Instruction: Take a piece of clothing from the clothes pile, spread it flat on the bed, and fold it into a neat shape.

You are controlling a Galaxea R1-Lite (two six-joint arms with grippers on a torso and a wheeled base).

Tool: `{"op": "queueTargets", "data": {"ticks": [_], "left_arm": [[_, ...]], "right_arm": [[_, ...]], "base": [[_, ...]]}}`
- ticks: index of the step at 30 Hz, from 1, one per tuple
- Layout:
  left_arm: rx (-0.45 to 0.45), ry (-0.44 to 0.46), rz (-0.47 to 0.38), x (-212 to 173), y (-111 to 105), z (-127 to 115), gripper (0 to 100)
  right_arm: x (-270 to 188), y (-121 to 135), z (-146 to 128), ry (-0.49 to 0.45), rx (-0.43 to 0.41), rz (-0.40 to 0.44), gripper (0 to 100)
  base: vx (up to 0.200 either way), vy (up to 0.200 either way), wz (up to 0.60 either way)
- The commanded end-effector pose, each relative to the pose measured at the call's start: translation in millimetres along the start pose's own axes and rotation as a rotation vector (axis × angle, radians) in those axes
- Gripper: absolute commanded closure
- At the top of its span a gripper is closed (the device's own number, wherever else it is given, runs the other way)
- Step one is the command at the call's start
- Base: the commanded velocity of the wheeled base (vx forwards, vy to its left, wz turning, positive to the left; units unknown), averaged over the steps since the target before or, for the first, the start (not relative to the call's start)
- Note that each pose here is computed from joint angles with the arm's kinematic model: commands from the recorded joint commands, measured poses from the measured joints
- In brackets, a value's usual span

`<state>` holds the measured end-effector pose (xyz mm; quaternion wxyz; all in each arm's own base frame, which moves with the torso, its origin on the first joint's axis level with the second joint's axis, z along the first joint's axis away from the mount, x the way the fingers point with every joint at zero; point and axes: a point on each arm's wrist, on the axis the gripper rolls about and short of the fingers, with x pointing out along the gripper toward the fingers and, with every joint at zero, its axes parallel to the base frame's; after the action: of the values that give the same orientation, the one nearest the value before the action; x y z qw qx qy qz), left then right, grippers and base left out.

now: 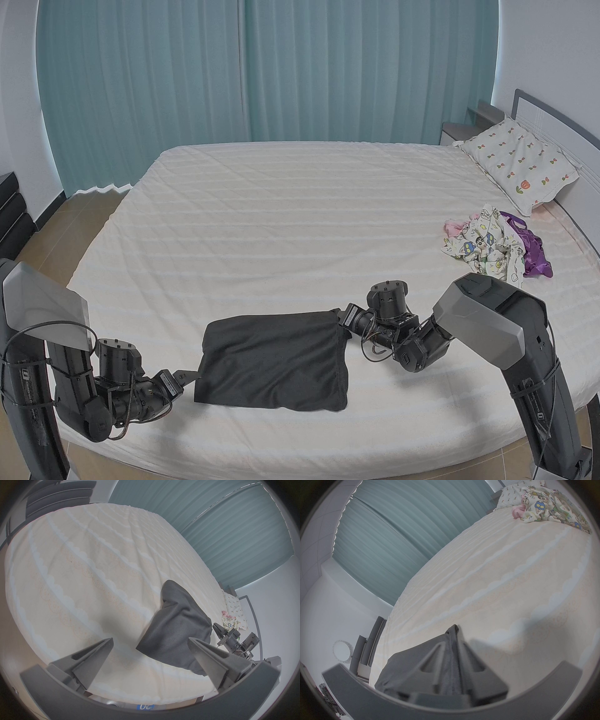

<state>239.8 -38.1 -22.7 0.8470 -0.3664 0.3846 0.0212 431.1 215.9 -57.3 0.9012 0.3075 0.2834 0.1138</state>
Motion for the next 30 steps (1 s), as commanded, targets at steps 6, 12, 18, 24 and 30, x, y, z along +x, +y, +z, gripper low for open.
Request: {"op": "queueTargets", "data": {"ticks": [6, 12, 18, 24, 30], "left_arm": [[-0.001, 0.001, 0.001, 0, 0, 0, 0], [-0.001, 0.002, 0.002, 0, 0, 0, 0], [0.0, 0.002, 0.0, 0, 0, 0, 0], [0.0, 0.002, 0.003, 0, 0, -1, 0], [0.001, 0.004, 0.005, 1, 1, -1, 0]], "right_arm": [[-19, 3, 4, 0.016, -0.043, -0.011, 0], [-61, 4, -18, 0.125, -0.116, 0.036, 0], [-88, -3, -45, 0.21, -0.212, 0.106, 0], [-94, 3, -54, 0.245, -0.255, 0.132, 0], [-99, 6, -67, 0.285, -0.285, 0.143, 0]], "base": [[0.0, 0.0, 0.0], [0.0, 0.0, 0.0], [0.0, 0.0, 0.0], [-0.1, 0.0, 0.0], [0.0, 0.0, 0.0]]}}
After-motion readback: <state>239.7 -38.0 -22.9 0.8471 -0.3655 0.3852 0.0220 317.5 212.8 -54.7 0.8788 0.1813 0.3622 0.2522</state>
